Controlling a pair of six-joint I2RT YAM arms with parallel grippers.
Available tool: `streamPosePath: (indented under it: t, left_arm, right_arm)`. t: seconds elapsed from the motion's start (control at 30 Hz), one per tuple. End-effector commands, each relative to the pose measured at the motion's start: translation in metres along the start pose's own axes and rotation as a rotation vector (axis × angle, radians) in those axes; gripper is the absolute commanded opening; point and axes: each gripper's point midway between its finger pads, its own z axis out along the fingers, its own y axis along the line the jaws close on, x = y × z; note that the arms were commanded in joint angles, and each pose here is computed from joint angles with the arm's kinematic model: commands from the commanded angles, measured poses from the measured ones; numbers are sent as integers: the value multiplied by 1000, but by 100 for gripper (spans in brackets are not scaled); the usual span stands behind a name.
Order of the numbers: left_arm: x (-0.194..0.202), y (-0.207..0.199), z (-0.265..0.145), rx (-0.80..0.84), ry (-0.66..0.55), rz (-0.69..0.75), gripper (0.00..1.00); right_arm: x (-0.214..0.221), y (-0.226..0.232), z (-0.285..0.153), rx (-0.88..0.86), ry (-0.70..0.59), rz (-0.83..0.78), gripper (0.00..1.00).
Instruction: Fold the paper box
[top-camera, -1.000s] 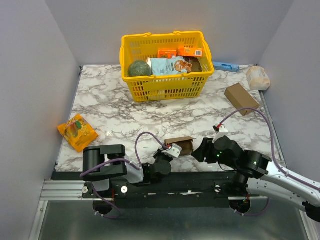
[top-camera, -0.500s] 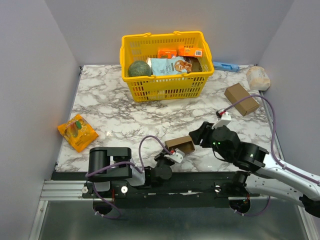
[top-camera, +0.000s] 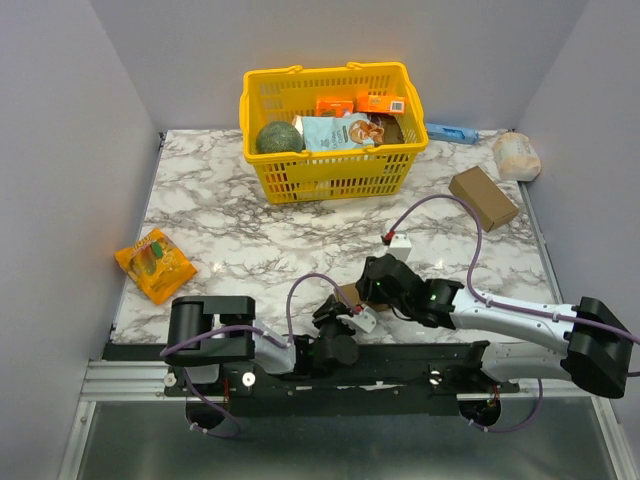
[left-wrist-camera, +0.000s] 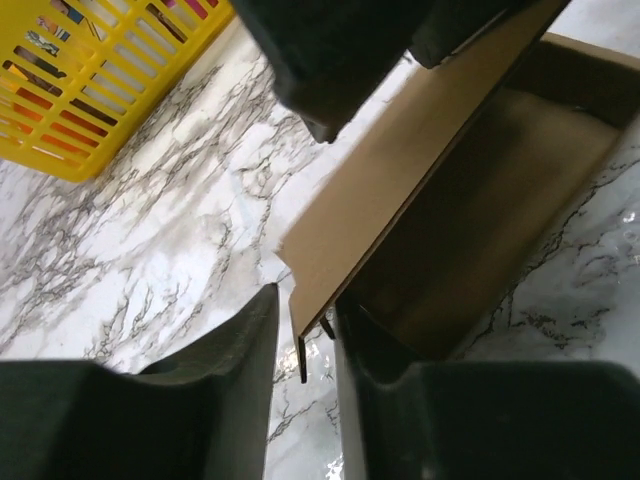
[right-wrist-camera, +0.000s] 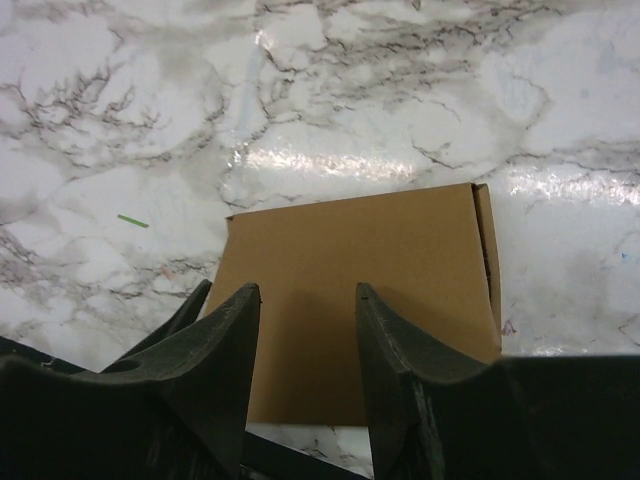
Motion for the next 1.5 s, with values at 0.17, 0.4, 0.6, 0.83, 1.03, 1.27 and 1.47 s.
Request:
streamPosePath:
  t: [0.17,0.4,0.6,0.83,1.03,1.27,1.47]
  left_arm:
    - [-1,-9,-14,113,75,-4,75]
    - [-9,-19,-25,252,98,-11,95]
    - [-16,-13,-41,338,110,-76,99]
    - [-29,-14,-69,506,120,-201,99]
    - [-61,-6,-96,676,106,-352,99]
    - [-114,49,-69,665,132,-819,99]
    - [-118,54,-41,617,223,-960,99]
  right_arm:
    - [18,-10,7,10,-1,97,50]
    - [20,-22,8,44,-25,125,50]
    - [19,-36,6,74,-68,171,50]
    - [21,-47,5,107,-95,202,50]
    - [21,-49,6,120,-100,206,51]
    - [22,-54,5,138,-103,203,51]
    - [21,-53,6,143,-98,196,52]
